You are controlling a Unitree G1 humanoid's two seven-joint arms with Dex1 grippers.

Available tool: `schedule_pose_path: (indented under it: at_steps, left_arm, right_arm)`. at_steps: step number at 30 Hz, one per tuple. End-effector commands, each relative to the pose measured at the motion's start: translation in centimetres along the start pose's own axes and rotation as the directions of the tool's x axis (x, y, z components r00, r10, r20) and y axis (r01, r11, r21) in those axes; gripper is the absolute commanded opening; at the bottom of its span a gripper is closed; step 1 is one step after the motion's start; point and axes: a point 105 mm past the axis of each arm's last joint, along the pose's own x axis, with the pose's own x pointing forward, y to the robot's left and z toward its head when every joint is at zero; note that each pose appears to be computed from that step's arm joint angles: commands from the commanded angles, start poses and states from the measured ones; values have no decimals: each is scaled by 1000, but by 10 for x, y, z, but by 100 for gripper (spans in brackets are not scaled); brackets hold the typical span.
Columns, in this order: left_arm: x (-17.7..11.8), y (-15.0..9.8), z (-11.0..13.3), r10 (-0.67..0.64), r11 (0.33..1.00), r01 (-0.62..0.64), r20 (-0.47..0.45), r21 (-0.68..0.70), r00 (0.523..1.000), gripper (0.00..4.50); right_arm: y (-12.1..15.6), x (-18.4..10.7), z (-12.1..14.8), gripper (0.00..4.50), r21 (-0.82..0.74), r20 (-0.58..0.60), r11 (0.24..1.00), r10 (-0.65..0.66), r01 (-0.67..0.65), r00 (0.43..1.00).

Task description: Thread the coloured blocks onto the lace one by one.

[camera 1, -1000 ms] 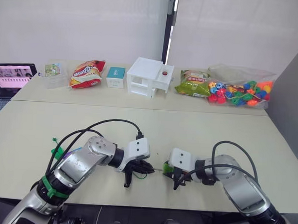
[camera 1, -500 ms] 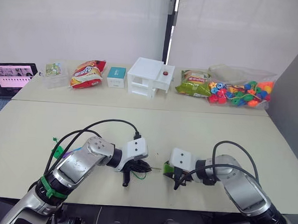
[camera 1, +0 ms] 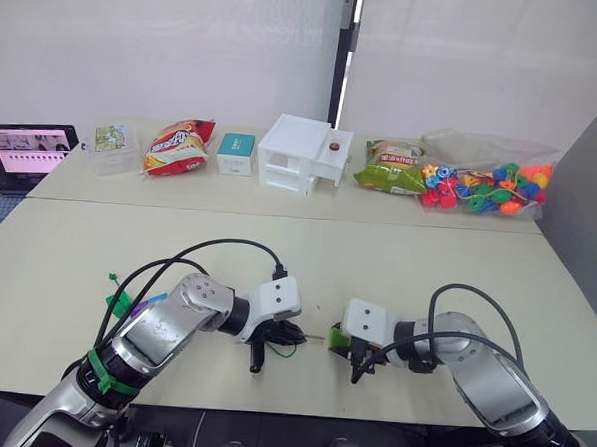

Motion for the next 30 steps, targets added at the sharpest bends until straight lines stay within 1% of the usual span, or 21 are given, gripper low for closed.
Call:
schedule_pose_path:
  at_steps: [1,13,24,30]
  left_arm:
    - [1,2,9,12,1000,-12,14,28,1000,0]
    - [2,6,10,27,999,-27,16,28,1000,0]
    - [10,-5,19,-27,999,26,37,42,999,0]
    - [11,-5,20,-27,999,25,41,44,999,0]
  right_arm:
    - [33,14,-31,120,124,-86,983,148,-137,985]
    - [36,12,-30,120,126,-85,981,159,-148,984]
    - [35,13,-27,120,129,-84,981,155,-143,984]
    - [35,14,-27,120,131,-85,981,155,-143,984]
